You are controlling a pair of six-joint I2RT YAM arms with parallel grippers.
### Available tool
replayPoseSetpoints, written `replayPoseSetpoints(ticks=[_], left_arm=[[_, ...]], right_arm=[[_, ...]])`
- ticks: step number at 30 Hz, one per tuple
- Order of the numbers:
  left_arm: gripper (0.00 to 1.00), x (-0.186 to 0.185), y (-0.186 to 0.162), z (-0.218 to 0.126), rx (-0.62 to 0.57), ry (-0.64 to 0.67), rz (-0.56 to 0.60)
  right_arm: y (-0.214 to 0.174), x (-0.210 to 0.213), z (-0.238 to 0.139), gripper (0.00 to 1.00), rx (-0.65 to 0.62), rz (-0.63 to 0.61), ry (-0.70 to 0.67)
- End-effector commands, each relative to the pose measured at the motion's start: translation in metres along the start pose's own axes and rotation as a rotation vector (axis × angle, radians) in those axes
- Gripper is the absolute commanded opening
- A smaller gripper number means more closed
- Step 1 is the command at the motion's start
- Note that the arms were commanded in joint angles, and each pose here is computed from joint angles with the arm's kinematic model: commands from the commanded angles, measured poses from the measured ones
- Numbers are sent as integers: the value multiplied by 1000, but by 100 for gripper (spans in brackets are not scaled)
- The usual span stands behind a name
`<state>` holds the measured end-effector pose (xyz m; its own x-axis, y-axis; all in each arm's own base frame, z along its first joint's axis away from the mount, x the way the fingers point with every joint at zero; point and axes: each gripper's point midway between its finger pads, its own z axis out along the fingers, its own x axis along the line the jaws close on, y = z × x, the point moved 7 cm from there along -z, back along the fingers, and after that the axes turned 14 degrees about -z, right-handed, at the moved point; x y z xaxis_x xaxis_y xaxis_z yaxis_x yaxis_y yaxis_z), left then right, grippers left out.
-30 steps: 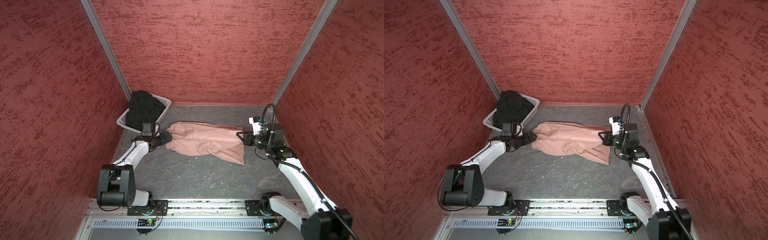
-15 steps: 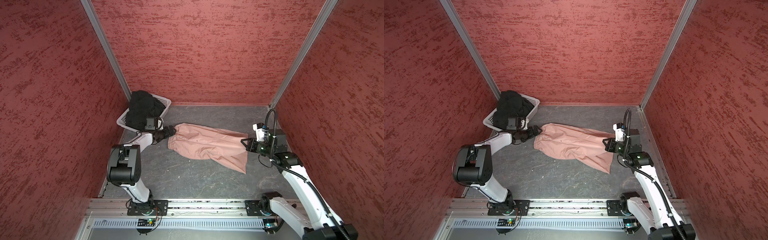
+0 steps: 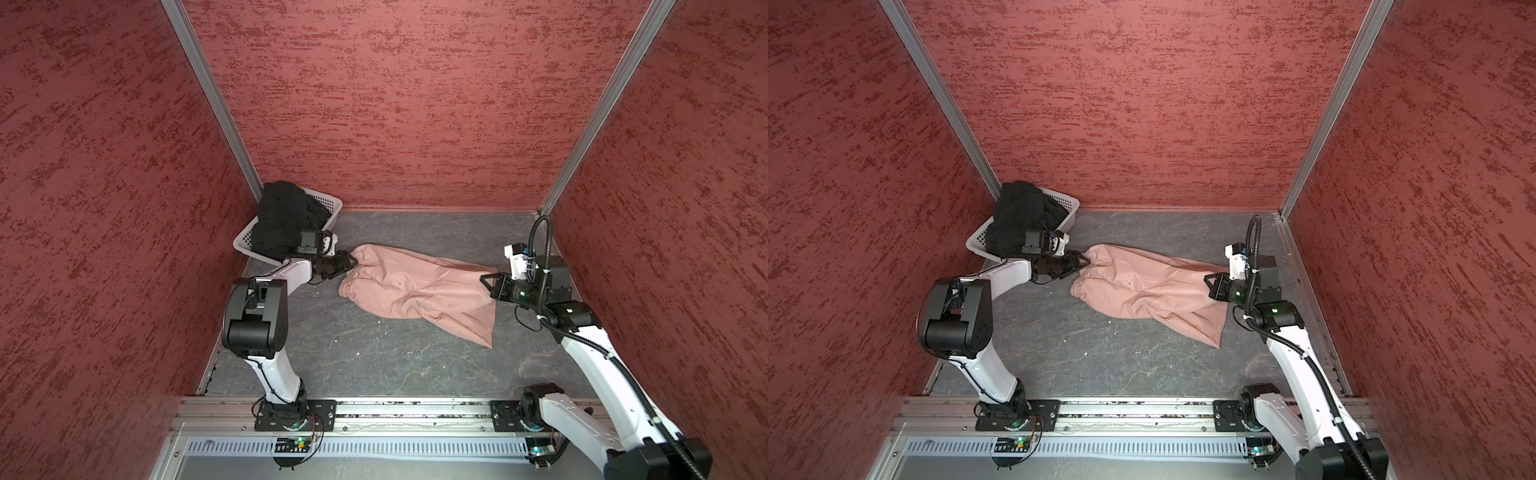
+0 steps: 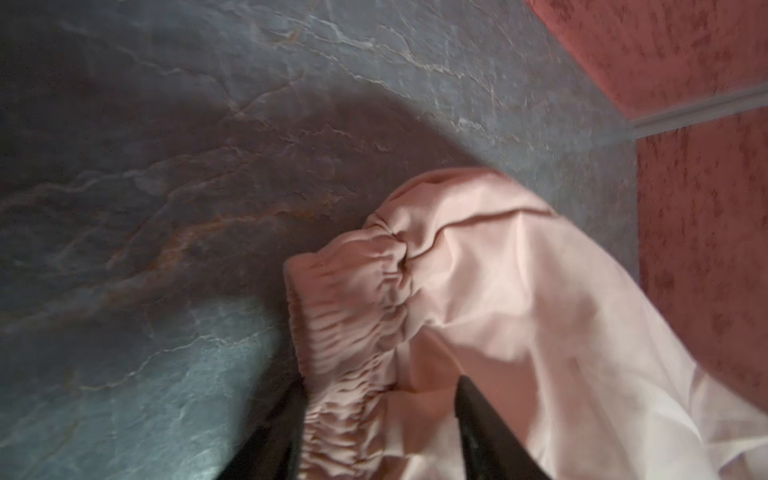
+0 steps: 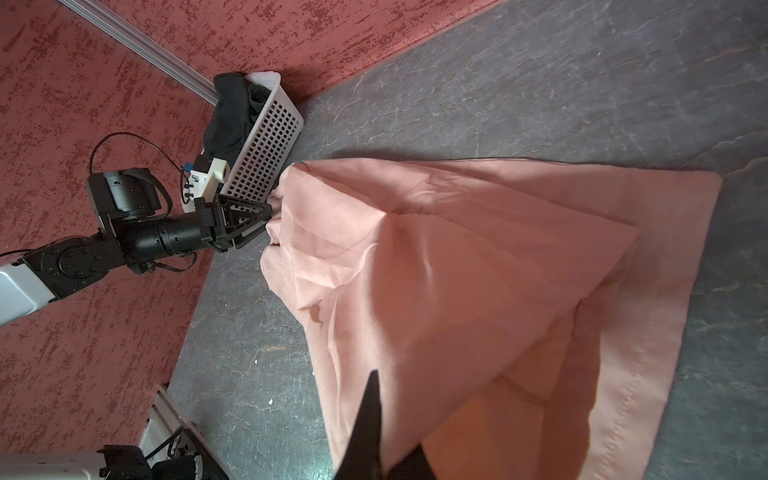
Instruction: Fold and stack the shorts
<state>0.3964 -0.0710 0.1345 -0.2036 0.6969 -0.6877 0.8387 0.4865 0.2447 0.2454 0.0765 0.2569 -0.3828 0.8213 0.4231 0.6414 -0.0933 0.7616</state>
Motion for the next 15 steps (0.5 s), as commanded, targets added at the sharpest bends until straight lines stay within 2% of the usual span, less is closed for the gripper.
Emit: replayPoseSetpoints(ticks=[1, 5, 10, 15], left_arm=[[38, -19, 6, -3, 23, -73, 30], [1, -41, 12, -12, 27, -109, 74], [0, -83, 30, -32, -9, -139, 169], [0, -146, 65, -45, -35, -199, 281]], right_arm=[[10, 1, -1, 0, -46, -8, 4], [16, -1, -3, 0, -66, -15, -16], [57, -16, -1, 0, -129, -51, -24], [138, -45, 10, 0, -225, -89, 17]])
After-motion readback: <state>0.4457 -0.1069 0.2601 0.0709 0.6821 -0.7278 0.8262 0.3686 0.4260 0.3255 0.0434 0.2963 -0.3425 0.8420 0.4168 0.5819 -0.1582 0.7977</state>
